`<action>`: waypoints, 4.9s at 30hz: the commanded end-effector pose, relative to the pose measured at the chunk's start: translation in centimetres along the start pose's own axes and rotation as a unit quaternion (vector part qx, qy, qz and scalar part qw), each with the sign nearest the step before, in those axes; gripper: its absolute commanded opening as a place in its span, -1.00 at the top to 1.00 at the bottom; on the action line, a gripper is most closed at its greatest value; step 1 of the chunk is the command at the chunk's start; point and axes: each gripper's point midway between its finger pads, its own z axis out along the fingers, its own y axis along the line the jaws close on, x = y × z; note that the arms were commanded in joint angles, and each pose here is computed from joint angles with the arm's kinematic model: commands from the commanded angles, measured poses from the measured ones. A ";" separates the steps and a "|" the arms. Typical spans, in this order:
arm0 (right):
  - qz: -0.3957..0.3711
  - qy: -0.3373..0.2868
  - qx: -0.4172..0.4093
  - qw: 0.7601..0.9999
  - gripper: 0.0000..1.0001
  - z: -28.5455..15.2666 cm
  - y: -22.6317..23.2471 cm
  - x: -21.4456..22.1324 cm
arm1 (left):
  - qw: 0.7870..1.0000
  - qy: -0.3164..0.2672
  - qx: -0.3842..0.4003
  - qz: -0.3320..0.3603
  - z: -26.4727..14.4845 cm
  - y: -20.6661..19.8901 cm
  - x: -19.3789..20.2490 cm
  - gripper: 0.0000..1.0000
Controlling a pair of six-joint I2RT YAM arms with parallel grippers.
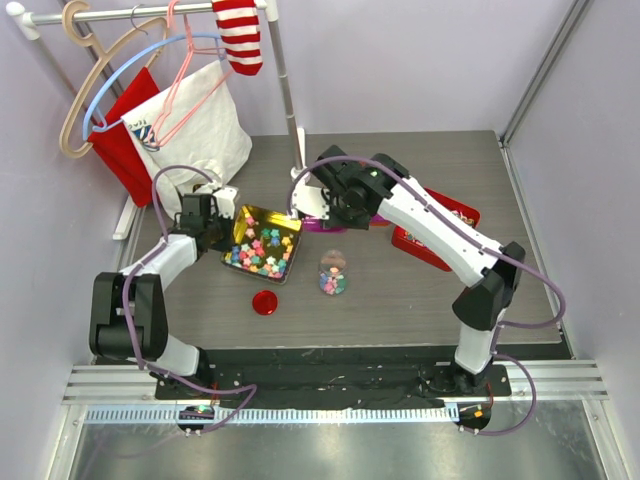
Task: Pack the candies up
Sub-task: Scoop the fake candies from the storage box.
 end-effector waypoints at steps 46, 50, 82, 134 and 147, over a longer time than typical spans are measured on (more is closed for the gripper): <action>-0.016 -0.061 0.094 0.994 0.99 4.2 -4.0 -5.0 | 0.984 -0.130 0.112 -0.040 -3.8 -1.3 -5.8 0.99; -0.004 -0.097 0.107 0.990 0.99 2.8 -4.7 -6.4 | 0.985 -0.128 0.109 -0.041 -3.7 -1.2 -5.8 0.99; 0.018 -0.114 0.196 0.974 0.99 -3.0 -7.8 -3.8 | 0.989 -0.112 0.081 -0.043 -3.0 0.0 -5.2 1.00; -0.271 0.042 0.098 0.957 0.99 8.3 -1.3 -13.6 | 0.995 -0.091 -0.024 0.033 -3.0 0.3 -5.7 0.99; -0.246 -0.006 0.026 0.969 0.99 9.7 2.5 -14.0 | 0.995 -0.094 -0.017 0.035 -3.2 0.0 -5.9 1.00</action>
